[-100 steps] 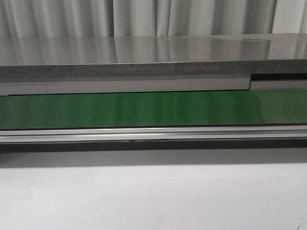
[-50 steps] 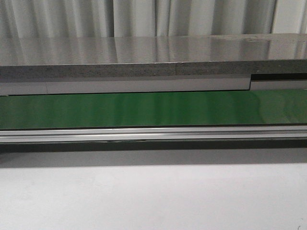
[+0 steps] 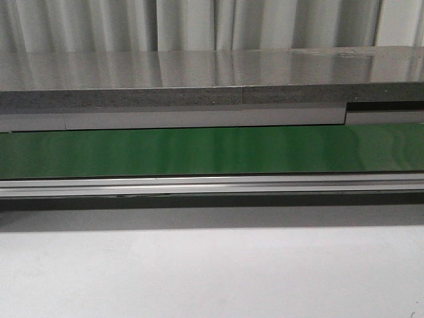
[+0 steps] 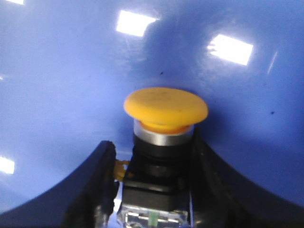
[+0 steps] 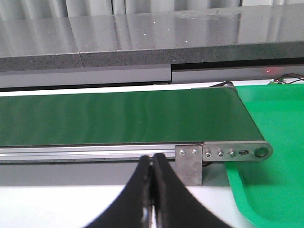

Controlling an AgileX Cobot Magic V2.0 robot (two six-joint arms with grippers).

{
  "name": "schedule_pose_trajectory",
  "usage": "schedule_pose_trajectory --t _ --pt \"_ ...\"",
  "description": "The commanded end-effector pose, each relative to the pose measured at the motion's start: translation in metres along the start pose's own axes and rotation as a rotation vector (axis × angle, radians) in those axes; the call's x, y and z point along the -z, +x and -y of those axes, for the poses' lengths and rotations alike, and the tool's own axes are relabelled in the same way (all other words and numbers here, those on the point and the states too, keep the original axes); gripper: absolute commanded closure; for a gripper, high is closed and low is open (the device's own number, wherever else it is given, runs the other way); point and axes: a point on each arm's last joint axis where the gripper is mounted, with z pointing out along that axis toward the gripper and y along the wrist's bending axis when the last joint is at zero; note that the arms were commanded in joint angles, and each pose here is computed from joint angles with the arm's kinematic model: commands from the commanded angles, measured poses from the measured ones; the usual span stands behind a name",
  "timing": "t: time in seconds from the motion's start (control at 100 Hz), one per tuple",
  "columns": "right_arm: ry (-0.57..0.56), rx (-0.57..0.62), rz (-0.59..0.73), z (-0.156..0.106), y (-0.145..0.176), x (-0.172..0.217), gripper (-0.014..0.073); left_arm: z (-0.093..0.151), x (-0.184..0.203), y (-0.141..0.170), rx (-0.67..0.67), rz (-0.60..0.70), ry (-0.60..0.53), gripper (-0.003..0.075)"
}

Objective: Move button from left to right
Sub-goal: 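Close the left gripper on the button and carry it over the belt, then set the button on the belt end and open the left gripper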

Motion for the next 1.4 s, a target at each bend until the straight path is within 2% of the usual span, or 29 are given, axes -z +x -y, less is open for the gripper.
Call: schedule_pose_trajectory --t 0.0,0.17,0.4,0.61,1.0,1.26,1.33,1.39 --pt "-0.009 0.008 0.118 -0.001 -0.014 0.003 0.0662 -0.004 0.025 -0.006 0.008 0.069 -0.007 0.0651" --pt "-0.009 0.008 0.118 -0.001 -0.014 0.003 0.0662 -0.008 0.049 -0.013 0.023 0.109 -0.013 0.0651" --pt "-0.009 0.008 0.118 -0.001 -0.014 0.003 0.0662 -0.011 0.11 -0.014 0.062 0.274 0.016 0.0651" --pt "-0.009 0.008 0.118 -0.001 -0.014 0.003 0.0662 0.008 0.144 -0.006 0.038 0.359 0.068 0.0651" --pt "-0.009 0.008 0.118 -0.001 -0.014 0.003 0.0662 0.069 0.134 -0.008 -0.121 0.329 0.113 0.0651" --pt "-0.009 0.008 0.118 -0.001 -0.014 0.003 0.0662 0.078 0.121 -0.009 -0.148 0.281 0.113 0.0638" --pt "-0.009 0.008 0.118 -0.001 -0.014 0.003 0.0662 0.078 0.119 -0.009 -0.161 0.273 0.11 0.0601" --pt "-0.009 0.008 0.118 -0.001 -0.014 0.003 0.0662 0.079 0.117 -0.009 -0.164 0.267 0.111 0.0541"
